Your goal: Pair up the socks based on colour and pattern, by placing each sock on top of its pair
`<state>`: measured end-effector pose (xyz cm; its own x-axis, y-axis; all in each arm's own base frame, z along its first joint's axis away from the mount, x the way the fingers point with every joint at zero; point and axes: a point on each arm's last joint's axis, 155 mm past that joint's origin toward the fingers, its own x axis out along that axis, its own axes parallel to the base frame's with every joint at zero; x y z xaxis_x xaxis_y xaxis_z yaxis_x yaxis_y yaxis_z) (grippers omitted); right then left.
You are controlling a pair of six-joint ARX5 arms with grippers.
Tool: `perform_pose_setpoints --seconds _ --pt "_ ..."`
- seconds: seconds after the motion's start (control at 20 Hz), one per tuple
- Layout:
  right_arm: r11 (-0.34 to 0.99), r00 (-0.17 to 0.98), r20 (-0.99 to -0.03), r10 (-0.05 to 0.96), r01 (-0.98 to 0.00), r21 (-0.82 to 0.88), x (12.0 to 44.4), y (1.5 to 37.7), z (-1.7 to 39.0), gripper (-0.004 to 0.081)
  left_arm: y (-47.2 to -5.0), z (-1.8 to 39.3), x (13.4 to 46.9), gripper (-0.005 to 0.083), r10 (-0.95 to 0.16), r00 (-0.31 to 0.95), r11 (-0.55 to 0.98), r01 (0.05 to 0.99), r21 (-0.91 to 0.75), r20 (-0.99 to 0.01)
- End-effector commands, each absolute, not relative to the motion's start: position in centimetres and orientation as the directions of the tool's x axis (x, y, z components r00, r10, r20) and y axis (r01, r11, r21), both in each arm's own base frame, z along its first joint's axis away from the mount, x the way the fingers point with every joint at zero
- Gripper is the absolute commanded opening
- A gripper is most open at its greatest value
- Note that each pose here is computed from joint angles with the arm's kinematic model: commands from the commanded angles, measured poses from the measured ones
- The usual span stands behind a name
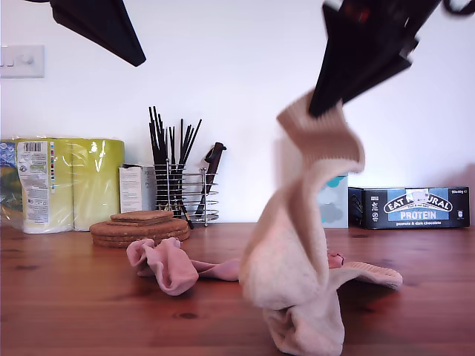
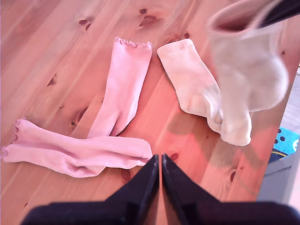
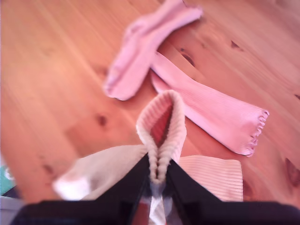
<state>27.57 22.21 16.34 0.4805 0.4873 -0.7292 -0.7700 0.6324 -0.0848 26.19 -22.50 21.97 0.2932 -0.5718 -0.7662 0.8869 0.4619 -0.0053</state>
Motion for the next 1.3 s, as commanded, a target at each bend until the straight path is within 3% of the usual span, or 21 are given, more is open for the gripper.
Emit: perform_pose_setpoints --seconds 0.0,0.3,0.5,0.7,0.95,1.05,1.15,1.25 --pt "0.635 0.483 -0.744 0.462 -0.765 -0.103 29.1 21.8 15.2 -0.0013 -22.4 21.7 26.1 -0.0019 -0.566 0.284 0.464 0.886 -0.014 -0.774" --pt "0.689 0.493 -0.774 0.397 -0.718 -0.105 33.8 19.4 11.3 -0.0013 -21.6 21.5 26.3 -0.0019 -0.553 0.284 0.483 0.875 -0.023 -0.783" --pt "0.701 0.455 -0.788 0.414 -0.712 -0.043 34.6 19.9 9.1 -0.0013 -21.2 21.5 26.8 -0.0019 -0.549 0.296 0.499 0.866 -0.022 -0.782" --pt "0.711 0.399 -0.84 0.368 -0.703 -0.023 34.7 19.3 5.6 0.0003 -20.8 21.4 27.0 -0.0019 -0.543 0.3 0.51 0.86 -0.025 -0.784" --pt "0.778 0.43 -0.866 0.254 -0.623 -0.081 36.4 16.6 3.4 0.0167 -20.6 21.2 26.6 -0.0019 -0.536 0.285 0.51 0.859 -0.036 -0.794" --pt "0.789 0.432 -0.868 0.246 -0.609 -0.08 36.6 16.0 3.4 0.034 -20.5 21.0 26.4 -0.0019 -0.533 0.278 0.51 0.859 -0.042 -0.799" --pt "0.804 0.441 -0.863 0.248 -0.59 -0.071 36.7 15.9 3.8 0.0447 -20.5 21.0 26.4 -0.0019 -0.534 0.277 0.51 0.859 -0.043 -0.799" --pt "0.804 0.471 -0.842 0.263 -0.589 -0.078 37.0 16.0 5.3 0.0461 -20.7 21.1 26.3 -0.0019 -0.541 0.274 0.506 0.861 -0.047 -0.795"
